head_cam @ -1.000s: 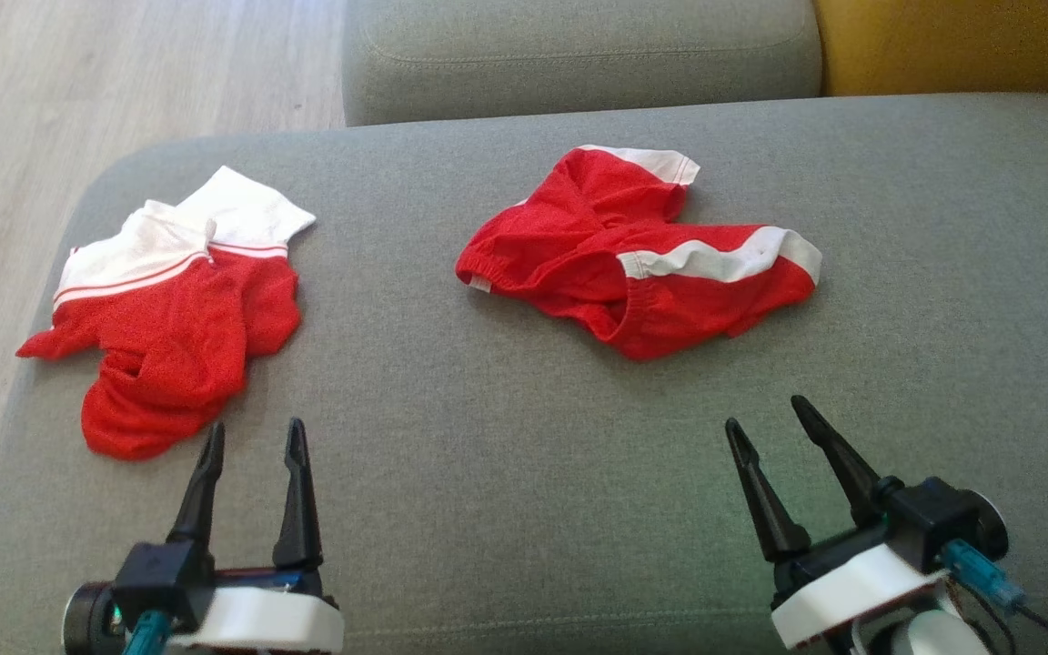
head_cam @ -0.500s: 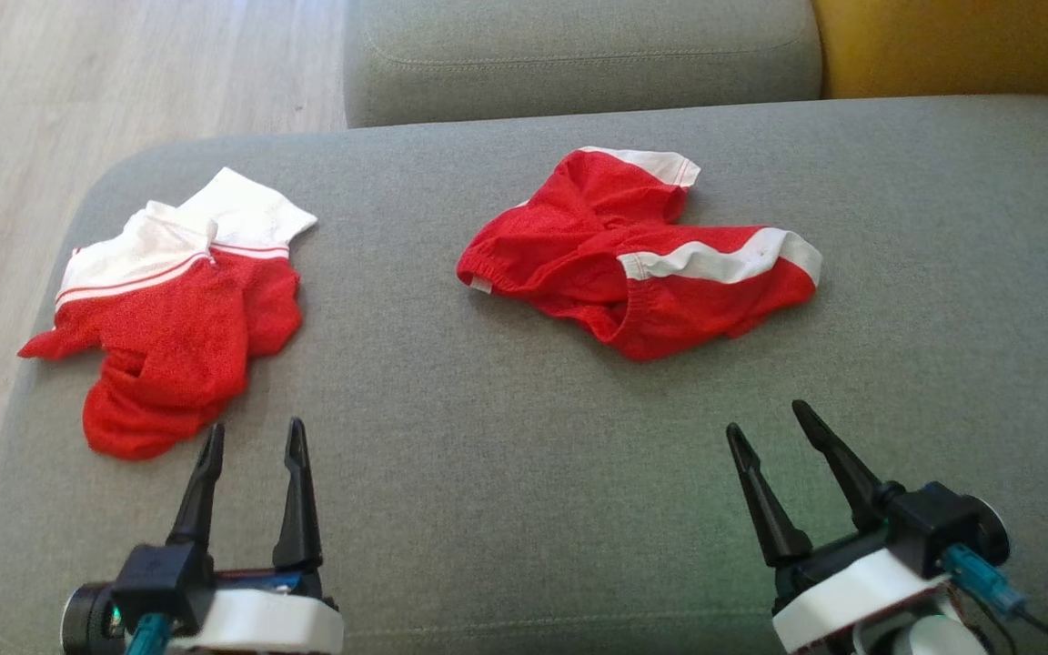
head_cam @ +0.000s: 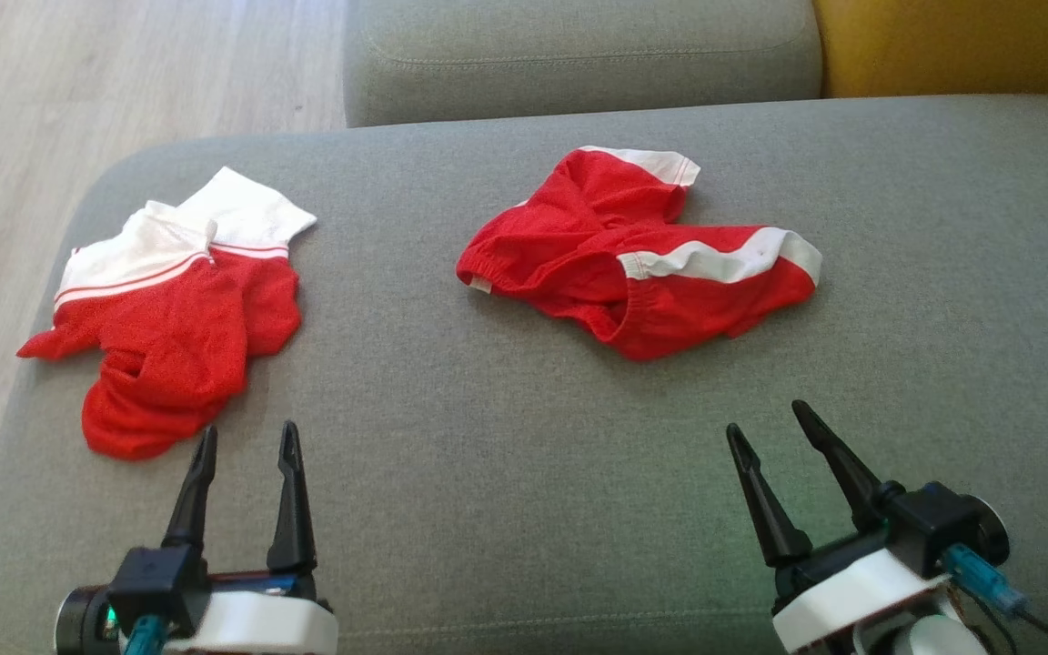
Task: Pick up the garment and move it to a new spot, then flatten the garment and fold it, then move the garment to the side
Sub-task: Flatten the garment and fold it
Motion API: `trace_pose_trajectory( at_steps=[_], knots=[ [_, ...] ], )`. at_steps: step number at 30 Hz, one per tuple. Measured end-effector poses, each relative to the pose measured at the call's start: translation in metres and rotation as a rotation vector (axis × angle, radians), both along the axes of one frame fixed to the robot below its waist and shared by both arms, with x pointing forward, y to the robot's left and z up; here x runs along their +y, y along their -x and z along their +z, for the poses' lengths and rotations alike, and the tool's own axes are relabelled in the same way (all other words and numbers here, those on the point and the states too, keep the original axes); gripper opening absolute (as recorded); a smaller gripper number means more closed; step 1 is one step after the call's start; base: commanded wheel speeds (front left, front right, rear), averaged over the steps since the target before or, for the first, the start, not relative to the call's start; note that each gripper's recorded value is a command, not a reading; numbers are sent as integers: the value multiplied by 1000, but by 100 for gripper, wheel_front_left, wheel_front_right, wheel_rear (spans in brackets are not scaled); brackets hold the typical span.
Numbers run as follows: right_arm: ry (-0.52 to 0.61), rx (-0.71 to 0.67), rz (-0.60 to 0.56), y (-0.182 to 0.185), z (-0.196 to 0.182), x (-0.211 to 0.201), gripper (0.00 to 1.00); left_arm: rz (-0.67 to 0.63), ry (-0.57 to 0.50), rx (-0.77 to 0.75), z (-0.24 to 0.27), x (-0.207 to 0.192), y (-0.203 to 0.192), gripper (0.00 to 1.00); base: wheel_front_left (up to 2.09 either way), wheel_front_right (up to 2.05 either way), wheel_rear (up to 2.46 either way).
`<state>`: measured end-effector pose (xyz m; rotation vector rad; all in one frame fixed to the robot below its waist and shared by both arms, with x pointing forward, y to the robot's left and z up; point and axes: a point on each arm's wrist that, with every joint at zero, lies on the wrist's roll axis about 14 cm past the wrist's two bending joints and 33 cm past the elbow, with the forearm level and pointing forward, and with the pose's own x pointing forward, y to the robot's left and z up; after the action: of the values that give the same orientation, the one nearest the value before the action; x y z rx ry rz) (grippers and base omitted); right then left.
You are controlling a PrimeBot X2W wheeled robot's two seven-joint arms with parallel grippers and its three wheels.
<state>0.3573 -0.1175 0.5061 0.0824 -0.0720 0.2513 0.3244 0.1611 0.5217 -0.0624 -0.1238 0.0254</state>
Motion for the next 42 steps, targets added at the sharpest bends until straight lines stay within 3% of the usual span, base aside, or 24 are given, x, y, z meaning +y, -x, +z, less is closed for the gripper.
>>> trace_pose_trajectory(
  at_steps=[8, 14, 19, 24, 32, 42],
  knots=[
    [0, 17, -18, 1, -5, -5, 100, -42, 51, 30, -9, -9, -10, 100, 0, 0, 0],
    [15, 11, -46, -10, -4, -15, 100, -224, 102, 50, -14, -59, -50, 100, 0, 0, 0],
    [20, 0, -90, -24, -2, -29, 100, -394, 102, 169, -34, -111, -93, 100, 0, 0, 0],
    [5, 21, -132, -33, -9, -44, 100, -576, 281, 286, -41, -162, -116, 100, 0, 0, 0],
    [-16, 29, -172, -45, -13, -57, 100, -672, 329, 385, -54, -196, -145, 100, 0, 0, 0],
    [-42, -5, -180, -49, -1, -60, 100, -752, 303, 469, -79, -226, -151, 100, 0, 0, 0]
  ],
)
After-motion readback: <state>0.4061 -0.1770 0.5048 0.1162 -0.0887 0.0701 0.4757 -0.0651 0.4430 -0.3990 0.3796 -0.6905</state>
